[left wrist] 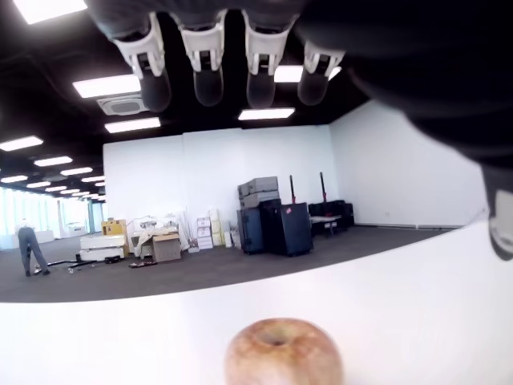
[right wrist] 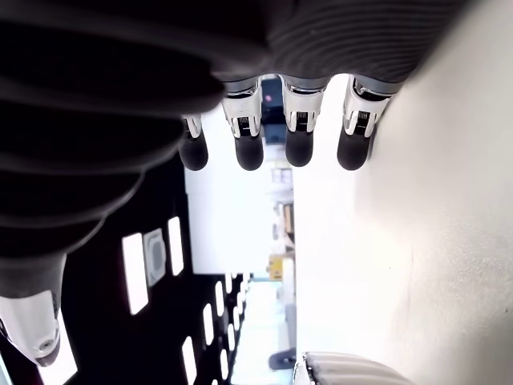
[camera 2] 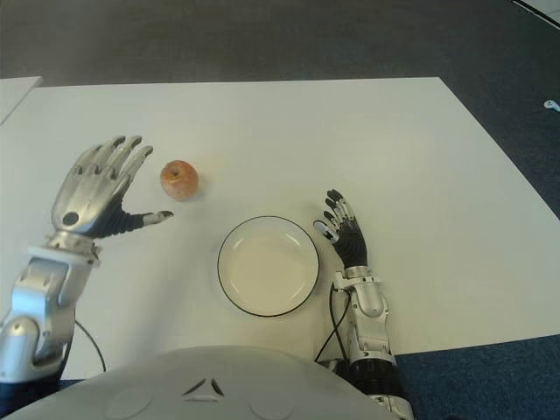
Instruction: Put the apples into the plate.
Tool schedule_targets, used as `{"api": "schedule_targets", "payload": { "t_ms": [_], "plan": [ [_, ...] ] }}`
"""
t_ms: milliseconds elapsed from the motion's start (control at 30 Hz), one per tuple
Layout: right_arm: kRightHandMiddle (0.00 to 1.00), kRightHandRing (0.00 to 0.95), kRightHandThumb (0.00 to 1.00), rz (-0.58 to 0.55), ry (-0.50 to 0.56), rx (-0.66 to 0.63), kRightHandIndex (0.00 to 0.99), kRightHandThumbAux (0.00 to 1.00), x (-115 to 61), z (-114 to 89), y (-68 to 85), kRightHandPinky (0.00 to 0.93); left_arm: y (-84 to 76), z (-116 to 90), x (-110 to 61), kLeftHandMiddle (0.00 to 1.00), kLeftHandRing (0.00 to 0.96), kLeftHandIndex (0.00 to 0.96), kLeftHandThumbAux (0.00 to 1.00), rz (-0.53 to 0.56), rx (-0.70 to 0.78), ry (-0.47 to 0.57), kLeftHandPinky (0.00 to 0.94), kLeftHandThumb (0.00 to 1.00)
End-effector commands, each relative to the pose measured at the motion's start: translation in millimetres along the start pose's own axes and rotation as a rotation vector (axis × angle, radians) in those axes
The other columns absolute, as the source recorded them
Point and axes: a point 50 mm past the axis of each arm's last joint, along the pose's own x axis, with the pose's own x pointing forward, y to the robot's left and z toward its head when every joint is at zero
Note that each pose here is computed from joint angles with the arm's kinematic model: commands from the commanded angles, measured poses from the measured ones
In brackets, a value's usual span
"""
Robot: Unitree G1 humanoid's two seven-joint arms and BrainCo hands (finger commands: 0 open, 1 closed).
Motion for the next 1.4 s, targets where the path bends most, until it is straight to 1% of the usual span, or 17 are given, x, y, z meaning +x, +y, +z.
{"api": "schedule_targets", "payload": {
  "t_ms": [33, 200, 267, 400, 533, 767, 1167, 1400],
  "plan": [
    [0.028, 0.0, 0.067, -0.026, 0.2, 0.028, 0.0, 0.565, -23.2, -35, -1.2, 0.0, -17.0, -5, 15.3, 0.0, 0.0, 0.059, 0.366, -0.095, 0.037, -0.018, 0.016, 0.301],
    [0.027, 0.0, 0.063, -0.03, 0.196, 0.03, 0.0, 0.57, -24.8, -34, -2.4, 0.0, -29.8, -8, 27.0, 0.0, 0.0, 0.054, 0.352, -0.146, 0.021, -0.03, 0.012, 0.302],
    [0.027, 0.0, 0.061, -0.032, 0.196, 0.03, 0.0, 0.573, -25.4, -34, -3.0, 0.0, -34.0, -10, 28.9, 0.0, 0.0, 0.05, 0.347, -0.162, 0.011, -0.032, 0.006, 0.305],
    [0.028, 0.0, 0.06, -0.036, 0.195, 0.027, 0.0, 0.576, -28.0, -33, -7.2, 0.0, -50.7, -12, 30.8, 0.0, 0.0, 0.047, 0.346, -0.203, -0.025, -0.032, 0.014, 0.309],
    [0.03, 0.0, 0.06, -0.039, 0.194, 0.024, 0.0, 0.57, -29.4, -33, -8.9, 0.0, -61.4, -13, 34.2, 0.0, 0.0, 0.042, 0.351, -0.223, -0.046, -0.031, 0.02, 0.313],
    [0.036, 0.0, 0.059, -0.043, 0.194, 0.031, 0.0, 0.57, -32.5, -34, -12.2, 0.0, -70.0, -10, 38.5, 0.0, 0.0, 0.035, 0.347, -0.247, -0.073, -0.028, 0.015, 0.319],
    [0.022, 0.0, 0.052, -0.047, 0.197, 0.013, 0.009, 0.559, -35.7, -34, -15.6, 0.0, -81.3, -3, 46.0, 0.0, 0.0, 0.002, 0.311, -0.264, -0.045, -0.025, 0.002, 0.306],
    [0.022, 0.0, 0.049, -0.047, 0.188, 0.007, 0.014, 0.554, -38.1, -32, -16.9, 0.0, -91.8, 2, 51.0, 0.0, 0.0, 0.0, 0.311, -0.305, -0.043, -0.02, 0.0, 0.292]
  ]
}}
